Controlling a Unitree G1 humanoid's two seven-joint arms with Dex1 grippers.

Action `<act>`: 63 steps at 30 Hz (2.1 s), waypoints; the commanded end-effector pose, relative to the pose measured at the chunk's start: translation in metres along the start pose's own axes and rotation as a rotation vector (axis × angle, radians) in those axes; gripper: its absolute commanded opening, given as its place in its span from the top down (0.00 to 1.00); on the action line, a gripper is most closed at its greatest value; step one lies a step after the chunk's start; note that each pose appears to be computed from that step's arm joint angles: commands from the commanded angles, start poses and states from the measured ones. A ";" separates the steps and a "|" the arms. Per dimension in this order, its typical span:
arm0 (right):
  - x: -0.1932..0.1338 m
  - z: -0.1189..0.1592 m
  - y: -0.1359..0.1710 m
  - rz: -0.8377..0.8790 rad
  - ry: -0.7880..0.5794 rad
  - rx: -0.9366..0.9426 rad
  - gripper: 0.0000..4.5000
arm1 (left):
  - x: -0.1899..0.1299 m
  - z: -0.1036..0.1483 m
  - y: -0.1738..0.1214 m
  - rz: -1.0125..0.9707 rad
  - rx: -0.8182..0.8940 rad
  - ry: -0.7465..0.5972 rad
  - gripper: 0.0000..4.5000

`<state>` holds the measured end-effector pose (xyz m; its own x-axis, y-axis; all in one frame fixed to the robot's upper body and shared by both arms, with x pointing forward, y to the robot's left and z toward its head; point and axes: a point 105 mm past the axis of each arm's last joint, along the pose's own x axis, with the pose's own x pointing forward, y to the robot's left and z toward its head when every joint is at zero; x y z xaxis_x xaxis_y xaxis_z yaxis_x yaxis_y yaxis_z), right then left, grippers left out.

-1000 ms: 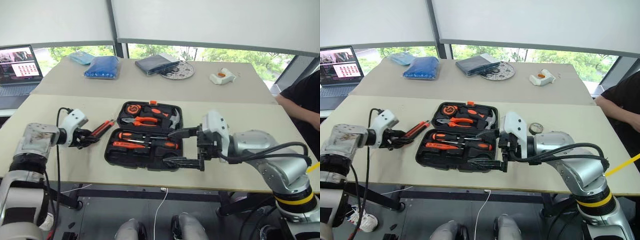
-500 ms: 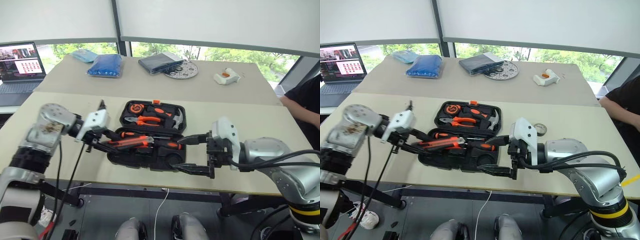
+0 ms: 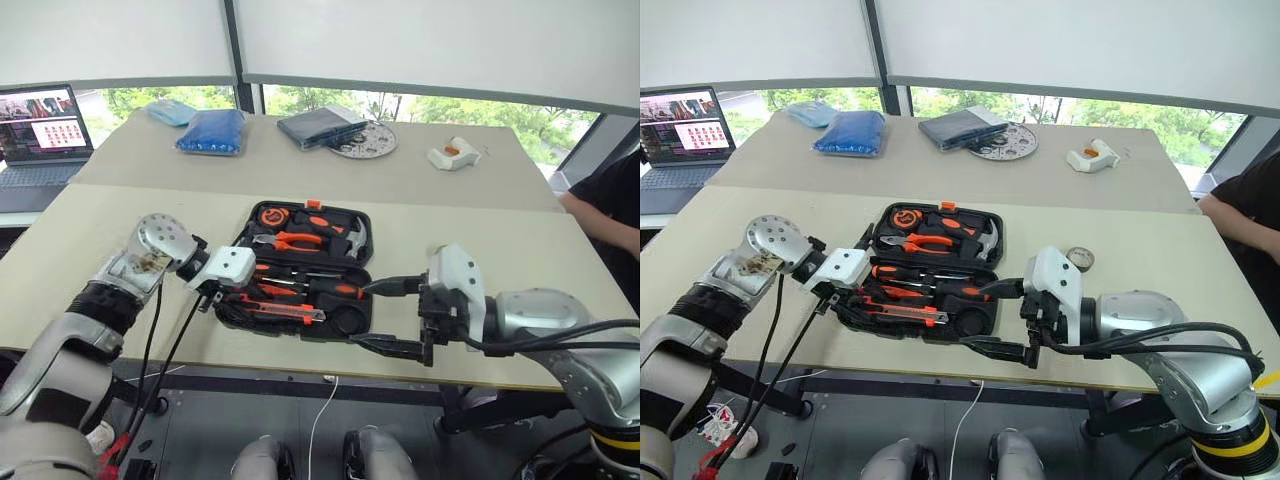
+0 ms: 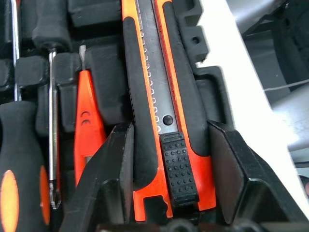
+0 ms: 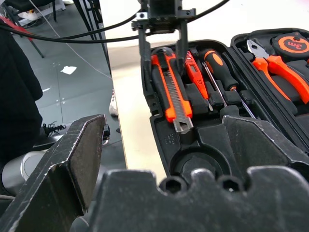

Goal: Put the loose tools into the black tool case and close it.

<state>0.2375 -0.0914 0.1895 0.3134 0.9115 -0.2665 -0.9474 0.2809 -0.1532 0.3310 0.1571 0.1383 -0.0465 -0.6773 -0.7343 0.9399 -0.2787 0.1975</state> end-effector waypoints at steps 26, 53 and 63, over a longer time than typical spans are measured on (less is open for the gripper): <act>0.000 0.009 0.002 0.016 -0.013 -0.031 0.00 | -0.002 0.006 -0.001 -0.005 0.004 -0.030 0.99; -0.001 0.009 0.003 0.017 -0.012 -0.017 0.00 | -0.001 0.027 0.010 0.002 -0.044 -0.124 0.99; -0.001 0.008 0.004 0.009 -0.013 -0.018 0.00 | 0.019 -0.005 0.009 -0.003 0.033 0.044 0.99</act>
<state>0.2361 -0.0899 0.1897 0.3018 0.9131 -0.2743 -0.9522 0.2743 -0.1344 0.3349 0.1339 0.1370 -0.0737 -0.6973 -0.7130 0.9142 -0.3330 0.2312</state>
